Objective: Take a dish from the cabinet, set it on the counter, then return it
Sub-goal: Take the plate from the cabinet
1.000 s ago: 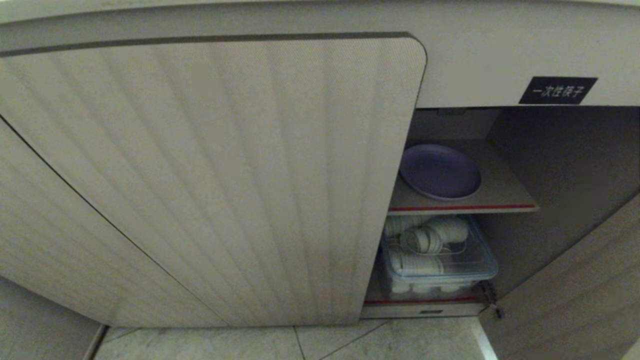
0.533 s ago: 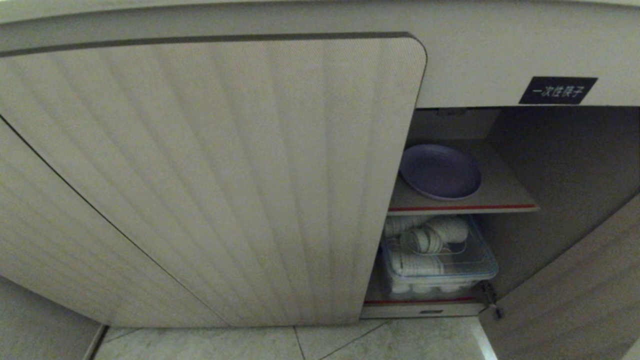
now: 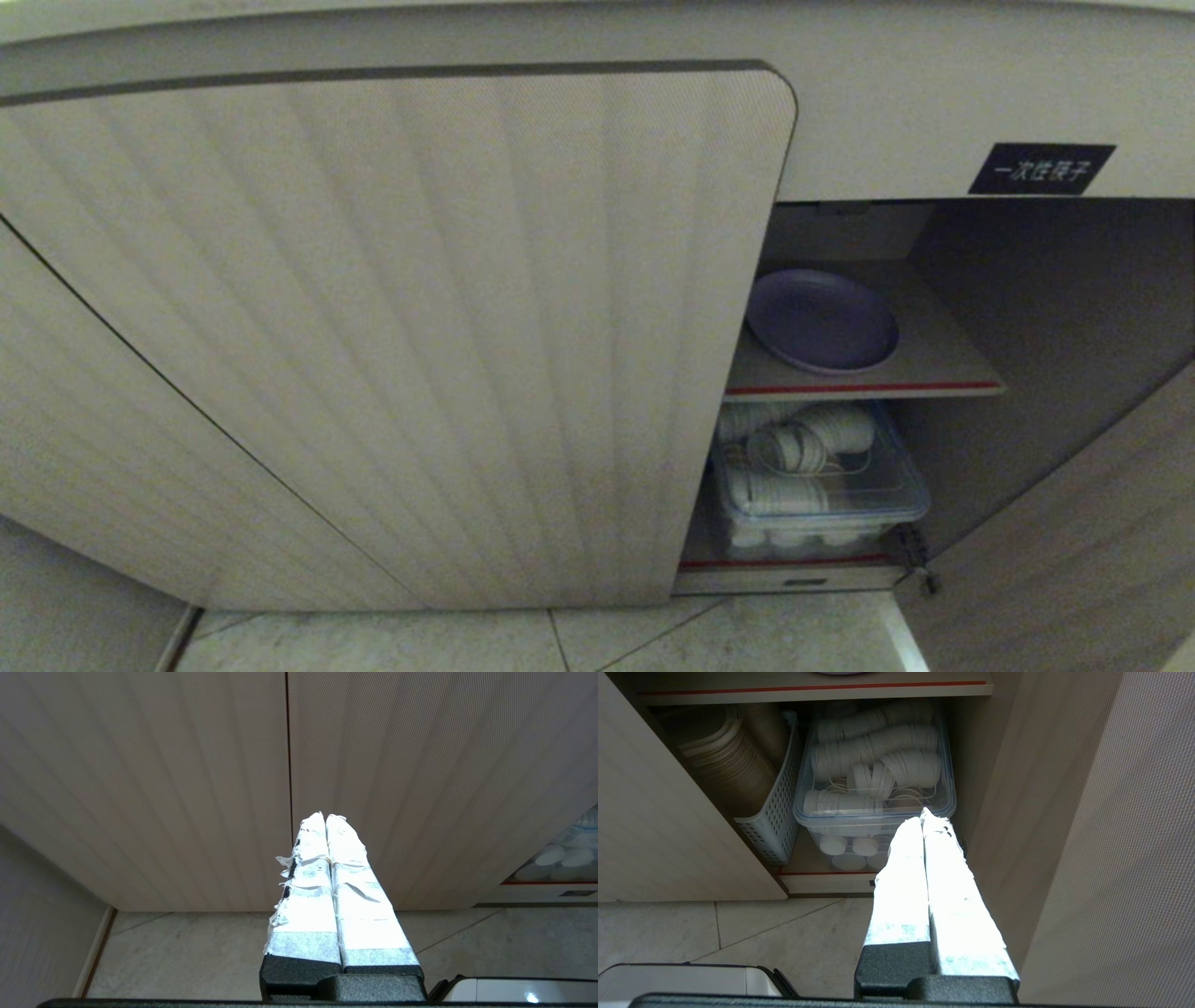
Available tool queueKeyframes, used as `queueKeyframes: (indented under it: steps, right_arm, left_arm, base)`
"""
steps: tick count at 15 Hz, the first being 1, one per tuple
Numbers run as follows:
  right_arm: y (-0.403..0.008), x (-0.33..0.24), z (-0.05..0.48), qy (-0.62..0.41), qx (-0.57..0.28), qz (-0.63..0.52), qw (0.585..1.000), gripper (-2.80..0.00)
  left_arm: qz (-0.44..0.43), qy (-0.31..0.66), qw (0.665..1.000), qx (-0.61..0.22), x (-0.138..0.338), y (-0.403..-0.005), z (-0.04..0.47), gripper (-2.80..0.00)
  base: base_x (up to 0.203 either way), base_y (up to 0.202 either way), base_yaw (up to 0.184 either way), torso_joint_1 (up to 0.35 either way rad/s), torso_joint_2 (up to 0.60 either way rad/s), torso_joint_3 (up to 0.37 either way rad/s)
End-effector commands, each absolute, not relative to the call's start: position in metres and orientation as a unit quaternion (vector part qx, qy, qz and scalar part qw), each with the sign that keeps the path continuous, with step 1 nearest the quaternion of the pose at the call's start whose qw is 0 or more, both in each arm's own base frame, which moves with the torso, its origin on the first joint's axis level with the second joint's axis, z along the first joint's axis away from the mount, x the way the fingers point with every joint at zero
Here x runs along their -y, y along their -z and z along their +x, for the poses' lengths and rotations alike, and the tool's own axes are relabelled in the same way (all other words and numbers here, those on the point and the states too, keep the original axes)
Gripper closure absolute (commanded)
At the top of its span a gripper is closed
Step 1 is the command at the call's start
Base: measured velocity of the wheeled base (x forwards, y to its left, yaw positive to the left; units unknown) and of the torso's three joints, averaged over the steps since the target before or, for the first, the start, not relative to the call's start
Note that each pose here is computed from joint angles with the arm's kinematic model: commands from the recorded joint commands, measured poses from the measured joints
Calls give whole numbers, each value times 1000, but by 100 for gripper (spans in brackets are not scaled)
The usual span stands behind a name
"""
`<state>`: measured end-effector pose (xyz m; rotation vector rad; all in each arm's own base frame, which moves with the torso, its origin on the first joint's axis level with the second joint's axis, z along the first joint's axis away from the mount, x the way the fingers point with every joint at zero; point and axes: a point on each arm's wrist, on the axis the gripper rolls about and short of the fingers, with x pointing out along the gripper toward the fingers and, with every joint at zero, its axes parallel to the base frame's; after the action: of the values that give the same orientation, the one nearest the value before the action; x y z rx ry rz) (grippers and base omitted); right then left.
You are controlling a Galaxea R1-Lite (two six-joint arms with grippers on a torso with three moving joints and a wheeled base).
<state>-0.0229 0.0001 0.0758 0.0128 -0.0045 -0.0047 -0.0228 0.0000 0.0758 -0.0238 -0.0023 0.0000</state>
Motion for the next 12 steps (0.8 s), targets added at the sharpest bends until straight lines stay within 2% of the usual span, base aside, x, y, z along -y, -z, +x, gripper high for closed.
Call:
queueKeyframes:
  steps: [1,12]
  right_arm:
    - [-76,0,-23,2,2,7,1000,0]
    - [-80,0,-19,2,-22,-14,1000,0]
  left_arm:
    - [-12,0,1000,2,0,-76,-23,0]
    - [-12,0,1000,2,0,-76,-23,0]
  base:
    - [0,0,0,0,0,0]
    - [0,0,0,0,0,0]
